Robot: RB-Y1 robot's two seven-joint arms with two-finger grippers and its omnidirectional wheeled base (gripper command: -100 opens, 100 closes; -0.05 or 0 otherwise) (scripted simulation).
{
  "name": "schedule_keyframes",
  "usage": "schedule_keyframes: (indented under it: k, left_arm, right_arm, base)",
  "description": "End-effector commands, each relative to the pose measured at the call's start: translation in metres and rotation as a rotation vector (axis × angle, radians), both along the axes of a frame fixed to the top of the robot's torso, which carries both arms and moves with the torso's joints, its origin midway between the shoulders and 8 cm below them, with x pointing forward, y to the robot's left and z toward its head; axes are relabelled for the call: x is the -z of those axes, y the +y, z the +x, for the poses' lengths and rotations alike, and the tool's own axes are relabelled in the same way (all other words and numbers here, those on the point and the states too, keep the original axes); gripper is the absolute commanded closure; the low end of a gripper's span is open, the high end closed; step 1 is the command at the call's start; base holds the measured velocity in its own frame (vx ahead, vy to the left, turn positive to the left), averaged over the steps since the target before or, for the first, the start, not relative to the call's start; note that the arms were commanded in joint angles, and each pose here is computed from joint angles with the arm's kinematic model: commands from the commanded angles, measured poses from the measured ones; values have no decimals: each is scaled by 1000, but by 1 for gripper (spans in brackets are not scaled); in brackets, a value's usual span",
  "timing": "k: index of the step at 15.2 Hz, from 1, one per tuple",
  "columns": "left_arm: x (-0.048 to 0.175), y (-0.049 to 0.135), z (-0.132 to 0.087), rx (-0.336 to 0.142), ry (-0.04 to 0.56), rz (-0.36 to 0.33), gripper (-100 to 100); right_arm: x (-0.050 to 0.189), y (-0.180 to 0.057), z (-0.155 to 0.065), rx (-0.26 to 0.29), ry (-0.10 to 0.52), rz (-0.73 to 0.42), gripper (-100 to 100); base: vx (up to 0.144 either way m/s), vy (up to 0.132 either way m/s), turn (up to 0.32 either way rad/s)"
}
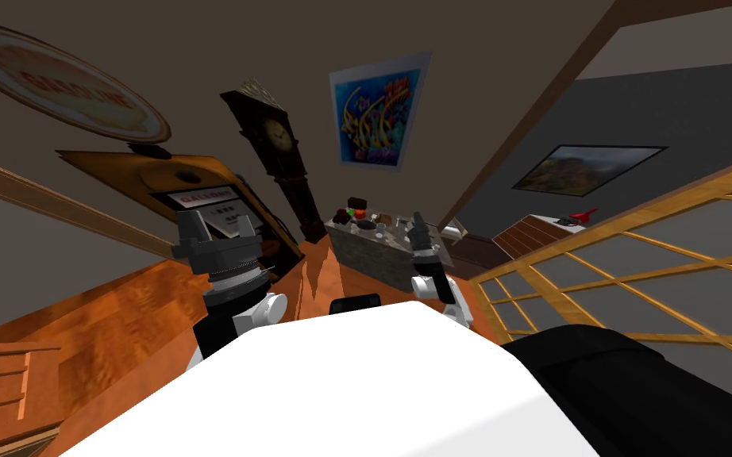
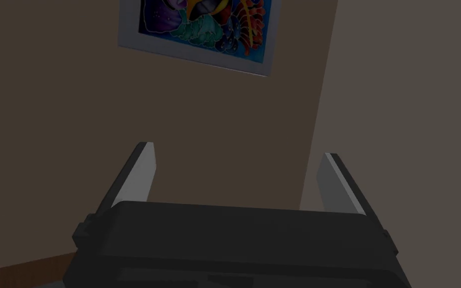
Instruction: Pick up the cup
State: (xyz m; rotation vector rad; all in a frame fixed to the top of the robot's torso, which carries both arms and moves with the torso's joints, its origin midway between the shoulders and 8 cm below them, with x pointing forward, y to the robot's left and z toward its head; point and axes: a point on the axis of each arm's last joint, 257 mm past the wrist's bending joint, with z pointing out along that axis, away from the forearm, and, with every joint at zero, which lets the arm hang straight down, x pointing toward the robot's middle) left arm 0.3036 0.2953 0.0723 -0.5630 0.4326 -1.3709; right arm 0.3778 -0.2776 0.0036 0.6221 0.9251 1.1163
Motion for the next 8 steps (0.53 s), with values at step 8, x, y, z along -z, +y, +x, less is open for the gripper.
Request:
schedule_keyframes:
  k: [8]
  left_arm:
    - [0,0,0,0,0,0,0]
  right_arm:
    - [27,-4,30,-78,150,109,-100]
  base:
    - [30,26,-56]
